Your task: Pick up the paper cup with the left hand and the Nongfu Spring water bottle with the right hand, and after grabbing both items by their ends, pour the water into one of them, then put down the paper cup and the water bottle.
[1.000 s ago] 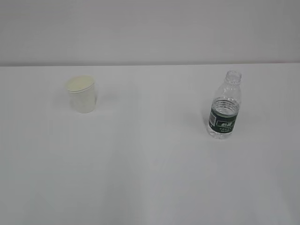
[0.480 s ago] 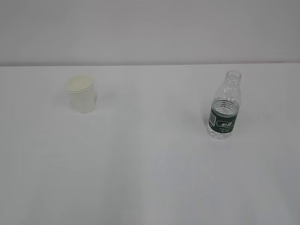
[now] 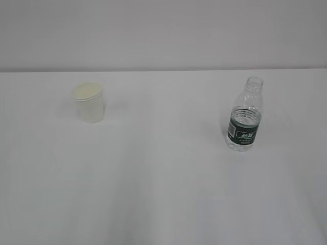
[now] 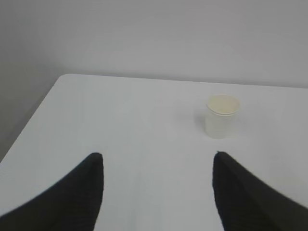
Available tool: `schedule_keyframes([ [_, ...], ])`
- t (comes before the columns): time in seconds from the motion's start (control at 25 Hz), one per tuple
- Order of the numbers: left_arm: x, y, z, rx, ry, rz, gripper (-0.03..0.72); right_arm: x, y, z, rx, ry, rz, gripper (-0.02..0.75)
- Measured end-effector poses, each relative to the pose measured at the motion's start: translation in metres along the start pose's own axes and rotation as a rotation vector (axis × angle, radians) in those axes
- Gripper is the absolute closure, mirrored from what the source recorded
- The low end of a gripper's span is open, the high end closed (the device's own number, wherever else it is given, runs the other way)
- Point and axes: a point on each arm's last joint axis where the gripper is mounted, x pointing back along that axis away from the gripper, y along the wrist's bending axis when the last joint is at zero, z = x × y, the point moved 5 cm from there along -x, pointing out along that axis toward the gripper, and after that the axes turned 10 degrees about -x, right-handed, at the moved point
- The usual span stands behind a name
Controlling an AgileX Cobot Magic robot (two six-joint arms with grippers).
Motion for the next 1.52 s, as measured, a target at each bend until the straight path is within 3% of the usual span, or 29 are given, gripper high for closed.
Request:
schedule_keyframes([
  [0.12, -0.014, 0.0, -0.007, 0.0, 0.001, 0.001, 0.183, -0.005, 0.004, -0.021, -0.004, -0.06, -0.014, 0.253],
  [0.32, -0.025, 0.002, -0.026, -0.004, -0.098, -0.008, 0.184, -0.012, 0.011, -0.053, -0.027, -0.223, -0.056, 0.253],
  [0.6, -0.045, 0.004, -0.041, -0.032, -0.152, -0.023, 0.202, -0.03, 0.015, -0.075, -0.068, -0.302, -0.082, 0.253],
  [0.96, -0.091, -0.007, -0.047, -0.072, -0.129, 0.038, 0.205, -0.069, 0.017, -0.087, -0.071, -0.29, -0.081, 0.255],
  [1.24, -0.118, -0.018, -0.053, -0.05, -0.168, 0.087, 0.204, -0.082, 0.017, -0.091, -0.076, -0.304, -0.077, 0.255],
  [1.52, -0.146, -0.042, -0.044, -0.067, -0.125, 0.18, 0.149, -0.1, 0.023, -0.08, -0.074, -0.209, -0.1, 0.255],
])
